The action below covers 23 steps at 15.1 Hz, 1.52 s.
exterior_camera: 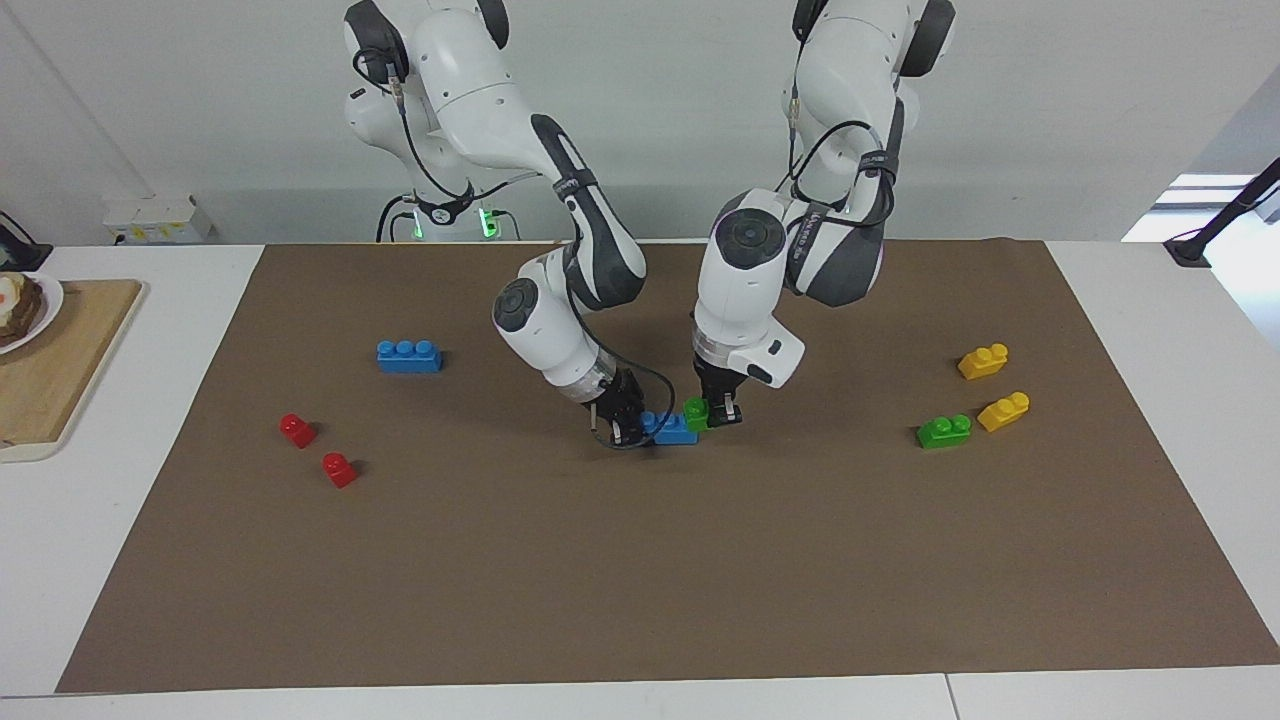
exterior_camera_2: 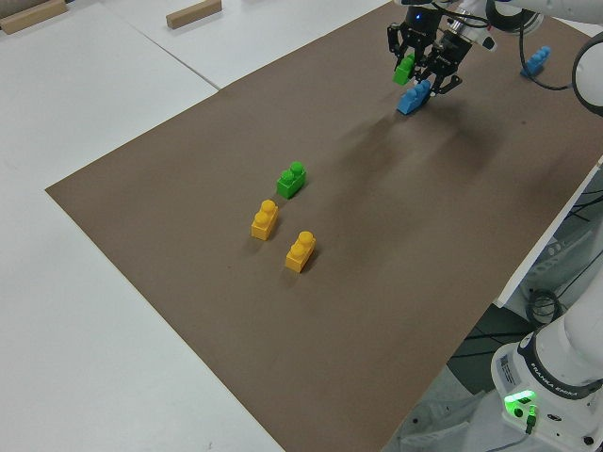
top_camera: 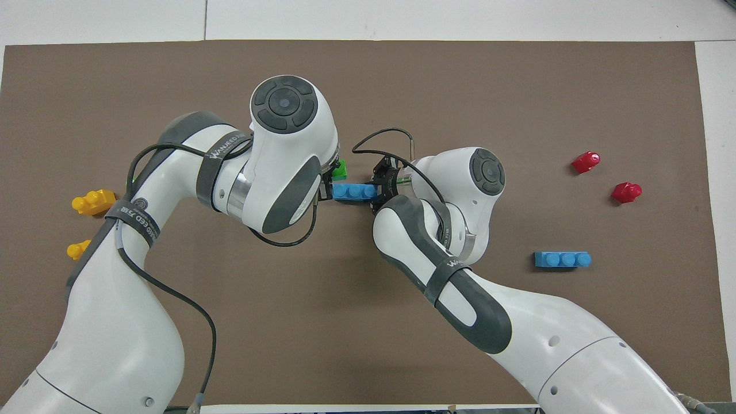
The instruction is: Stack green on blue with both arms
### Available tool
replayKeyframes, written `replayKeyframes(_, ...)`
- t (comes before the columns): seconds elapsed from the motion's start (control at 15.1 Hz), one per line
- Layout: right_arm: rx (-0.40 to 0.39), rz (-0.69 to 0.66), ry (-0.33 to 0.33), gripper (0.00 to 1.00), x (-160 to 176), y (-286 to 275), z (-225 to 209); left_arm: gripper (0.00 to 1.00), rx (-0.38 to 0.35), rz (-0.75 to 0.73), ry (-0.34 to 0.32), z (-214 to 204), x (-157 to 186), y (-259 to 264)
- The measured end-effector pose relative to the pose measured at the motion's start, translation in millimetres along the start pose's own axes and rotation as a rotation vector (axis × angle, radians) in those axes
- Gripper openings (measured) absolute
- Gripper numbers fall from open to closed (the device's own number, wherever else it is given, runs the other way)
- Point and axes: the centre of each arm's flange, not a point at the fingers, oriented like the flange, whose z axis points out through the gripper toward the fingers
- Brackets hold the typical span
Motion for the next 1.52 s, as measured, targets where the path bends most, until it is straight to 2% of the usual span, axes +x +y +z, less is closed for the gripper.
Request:
replayKeyframes(0.53, 0.002, 0.005, -0.002, 0.35, 0.7, 0.3, -0.2, 0.34, -0.004, -0.004, -0.015, 26.8, -5.1, -8.3)
replayKeyframes(1.52, 0.016, 0.014, -0.004, 0.35, 2.1, 2.4, -0.7, 0.34, -0.003, 0.044, -0.026, 32.4, -18.9, -25.2)
